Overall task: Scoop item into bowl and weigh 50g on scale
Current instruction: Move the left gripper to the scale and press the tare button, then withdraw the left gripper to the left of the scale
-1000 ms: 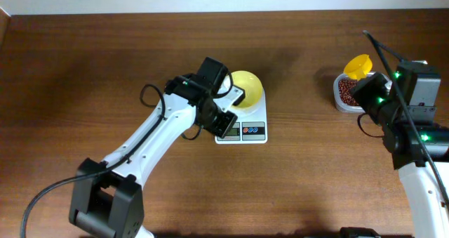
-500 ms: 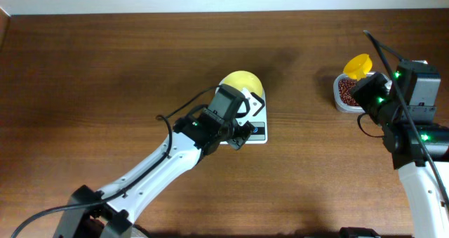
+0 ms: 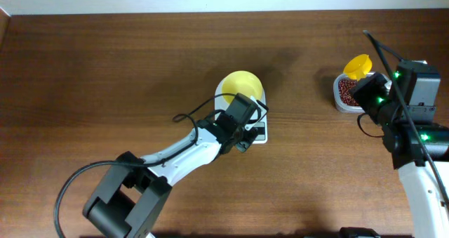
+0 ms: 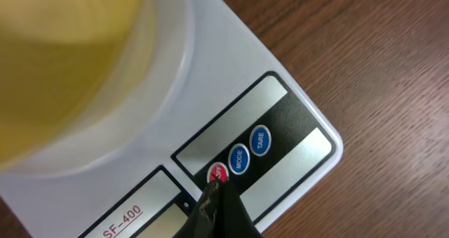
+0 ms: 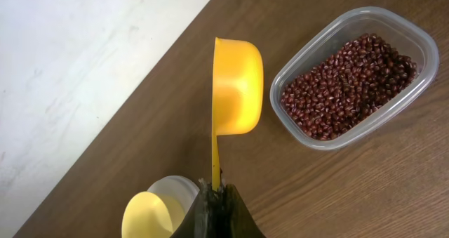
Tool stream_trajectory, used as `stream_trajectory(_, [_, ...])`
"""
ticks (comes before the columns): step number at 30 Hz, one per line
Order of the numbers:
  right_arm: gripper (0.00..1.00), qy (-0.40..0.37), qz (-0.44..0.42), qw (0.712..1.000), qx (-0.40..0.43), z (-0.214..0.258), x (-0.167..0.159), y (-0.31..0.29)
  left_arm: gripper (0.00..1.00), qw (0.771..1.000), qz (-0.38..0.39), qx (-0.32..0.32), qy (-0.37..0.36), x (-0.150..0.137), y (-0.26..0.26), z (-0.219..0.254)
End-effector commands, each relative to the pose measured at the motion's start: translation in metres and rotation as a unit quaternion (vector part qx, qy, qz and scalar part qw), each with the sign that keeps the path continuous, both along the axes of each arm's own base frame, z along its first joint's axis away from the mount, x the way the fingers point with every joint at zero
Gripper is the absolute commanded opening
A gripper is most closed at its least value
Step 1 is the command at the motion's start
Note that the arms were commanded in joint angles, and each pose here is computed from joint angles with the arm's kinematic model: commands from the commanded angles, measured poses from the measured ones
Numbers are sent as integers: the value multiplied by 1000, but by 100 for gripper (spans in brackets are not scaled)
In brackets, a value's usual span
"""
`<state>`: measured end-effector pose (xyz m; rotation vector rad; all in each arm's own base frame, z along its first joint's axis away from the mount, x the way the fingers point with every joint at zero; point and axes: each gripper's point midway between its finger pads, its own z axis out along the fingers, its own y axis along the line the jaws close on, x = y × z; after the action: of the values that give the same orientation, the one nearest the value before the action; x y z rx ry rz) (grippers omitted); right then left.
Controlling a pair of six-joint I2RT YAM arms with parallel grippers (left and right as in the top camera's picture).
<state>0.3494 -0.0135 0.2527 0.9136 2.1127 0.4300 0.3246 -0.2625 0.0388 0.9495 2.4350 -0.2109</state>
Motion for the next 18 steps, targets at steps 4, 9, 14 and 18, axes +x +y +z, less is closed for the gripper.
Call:
stream_trajectory(4, [4, -8, 0, 1000, -7, 7, 2, -2, 0, 1000, 5, 17, 12, 0, 1, -26])
stream_trajectory(9, [4, -8, 0, 1000, -7, 7, 2, -2, 0, 1000, 5, 15, 9, 2, 1, -25])
stream_trajectory(14, [4, -8, 0, 1000, -7, 7, 1, -2, 0, 1000, 5, 12, 6, 3, -1, -24])
stream_trajectory(18, [4, -6, 0, 1000, -7, 6, 1, -2, 0, 1000, 5, 17, 11, 1, 1, -28])
